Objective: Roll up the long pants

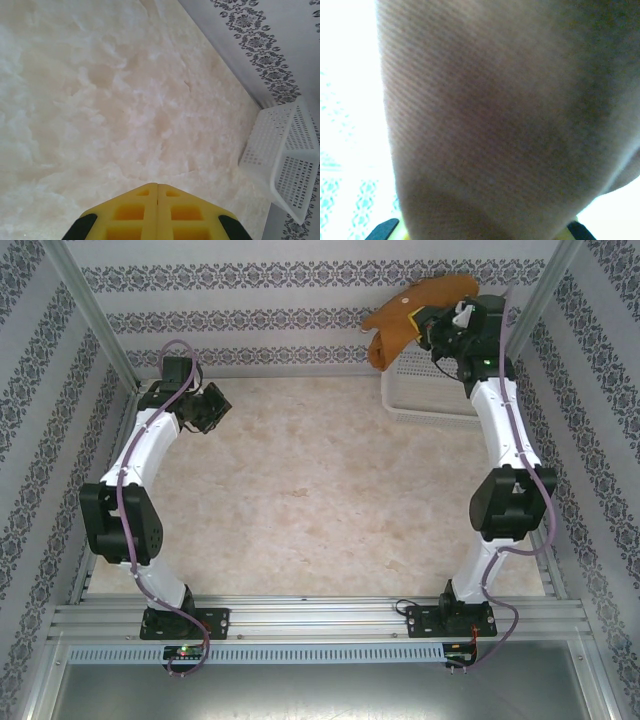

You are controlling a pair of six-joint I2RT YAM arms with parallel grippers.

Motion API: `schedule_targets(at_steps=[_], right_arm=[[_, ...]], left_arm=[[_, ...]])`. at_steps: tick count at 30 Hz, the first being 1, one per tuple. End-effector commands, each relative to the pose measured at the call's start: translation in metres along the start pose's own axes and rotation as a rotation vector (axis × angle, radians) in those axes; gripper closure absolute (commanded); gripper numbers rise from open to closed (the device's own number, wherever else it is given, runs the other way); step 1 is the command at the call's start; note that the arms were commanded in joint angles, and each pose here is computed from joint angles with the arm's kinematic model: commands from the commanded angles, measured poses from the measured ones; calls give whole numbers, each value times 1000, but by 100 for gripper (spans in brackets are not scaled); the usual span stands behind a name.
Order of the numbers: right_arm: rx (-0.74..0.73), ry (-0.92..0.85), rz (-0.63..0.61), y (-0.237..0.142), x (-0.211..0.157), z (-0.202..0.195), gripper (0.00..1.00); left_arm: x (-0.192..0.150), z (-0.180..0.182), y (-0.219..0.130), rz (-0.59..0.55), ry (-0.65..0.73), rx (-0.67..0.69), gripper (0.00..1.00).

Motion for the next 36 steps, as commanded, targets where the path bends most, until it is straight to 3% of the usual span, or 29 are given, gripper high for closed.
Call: schedule_targets(at_steps=[1, 14, 22, 36], right_arm=[[42, -53, -114, -22, 2, 34, 100], [-167, 118, -326, -21, 7, -47, 100], [-252, 138, -373, -6, 26, -86, 100], [-381, 273, -416, 44, 77, -190, 100]], left_arm=[[6, -5, -4, 17, 11, -22, 100], [12, 7, 14, 58, -9, 0, 100], [23, 10, 24, 62, -17, 16, 100], [41, 19, 74, 99, -60, 61, 100]])
Point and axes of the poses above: each hand's point on the last joint's axis, 136 mm out from that joint toward the fingers, its own y axis out along the fingers, its own z axis along the line the jaws close on, x = y × z, the point moved 5 cm from there along -y, back along the fingers, and after that the axes turned 7 degrees about -y, right-handed, at the moved point
